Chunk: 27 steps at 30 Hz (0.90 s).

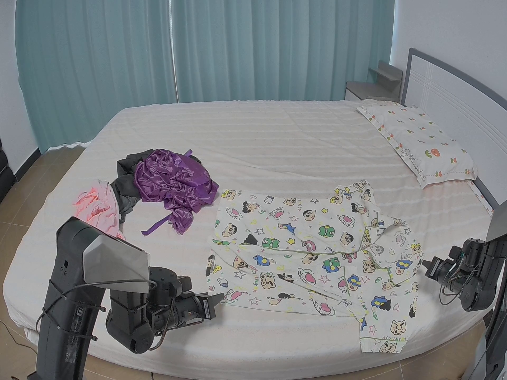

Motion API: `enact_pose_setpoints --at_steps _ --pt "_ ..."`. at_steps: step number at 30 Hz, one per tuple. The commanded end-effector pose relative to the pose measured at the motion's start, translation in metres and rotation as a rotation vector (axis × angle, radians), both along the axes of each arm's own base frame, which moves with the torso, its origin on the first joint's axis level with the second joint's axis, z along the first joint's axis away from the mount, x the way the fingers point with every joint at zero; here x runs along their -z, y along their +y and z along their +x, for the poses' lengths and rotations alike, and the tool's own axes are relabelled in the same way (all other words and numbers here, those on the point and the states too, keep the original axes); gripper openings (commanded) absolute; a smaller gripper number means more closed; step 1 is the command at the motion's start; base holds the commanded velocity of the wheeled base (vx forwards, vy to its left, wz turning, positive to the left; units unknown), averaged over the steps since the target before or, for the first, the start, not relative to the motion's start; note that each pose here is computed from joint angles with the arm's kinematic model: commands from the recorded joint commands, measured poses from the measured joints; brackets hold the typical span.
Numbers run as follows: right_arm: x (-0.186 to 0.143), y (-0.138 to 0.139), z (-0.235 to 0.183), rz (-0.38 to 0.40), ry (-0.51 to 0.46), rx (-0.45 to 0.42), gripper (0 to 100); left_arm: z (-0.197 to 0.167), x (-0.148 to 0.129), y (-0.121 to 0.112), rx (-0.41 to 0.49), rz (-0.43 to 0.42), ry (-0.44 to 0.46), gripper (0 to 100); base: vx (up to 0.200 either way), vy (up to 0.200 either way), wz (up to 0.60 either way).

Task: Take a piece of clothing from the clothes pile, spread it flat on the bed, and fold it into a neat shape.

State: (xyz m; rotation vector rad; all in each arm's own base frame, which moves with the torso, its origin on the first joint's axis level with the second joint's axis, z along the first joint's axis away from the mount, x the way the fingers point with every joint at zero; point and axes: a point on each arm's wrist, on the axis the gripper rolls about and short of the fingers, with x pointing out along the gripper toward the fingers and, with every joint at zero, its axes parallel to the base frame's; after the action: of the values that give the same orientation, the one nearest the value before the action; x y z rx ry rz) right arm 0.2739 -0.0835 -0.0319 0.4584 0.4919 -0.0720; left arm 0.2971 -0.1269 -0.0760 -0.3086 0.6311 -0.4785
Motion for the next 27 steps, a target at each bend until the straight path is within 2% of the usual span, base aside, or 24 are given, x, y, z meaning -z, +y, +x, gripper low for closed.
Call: enact_pose_setpoints --at_steps 1,16,22,27 --pt "-0.001 0.000 0.001 -0.004 -0.013 0.000 0 -0.001 0.001 0.003 -0.011 0.006 0.010 0 0.000 0.000 0.00" --pt "-0.001 -0.001 0.001 -0.003 -0.015 0.001 0 -0.040 -0.016 0.017 0.001 0.053 0.093 0 0.000 0.000 0.00" --pt "0.000 -0.001 0.000 -0.002 -0.012 0.001 0 -0.051 -0.009 0.022 0.042 0.124 0.113 0 0.000 0.000 0.00" --pt "0.000 -0.001 0.000 -0.002 -0.012 0.001 0 -0.052 -0.006 0.022 0.043 0.135 0.124 0 0.000 0.000 0.00"
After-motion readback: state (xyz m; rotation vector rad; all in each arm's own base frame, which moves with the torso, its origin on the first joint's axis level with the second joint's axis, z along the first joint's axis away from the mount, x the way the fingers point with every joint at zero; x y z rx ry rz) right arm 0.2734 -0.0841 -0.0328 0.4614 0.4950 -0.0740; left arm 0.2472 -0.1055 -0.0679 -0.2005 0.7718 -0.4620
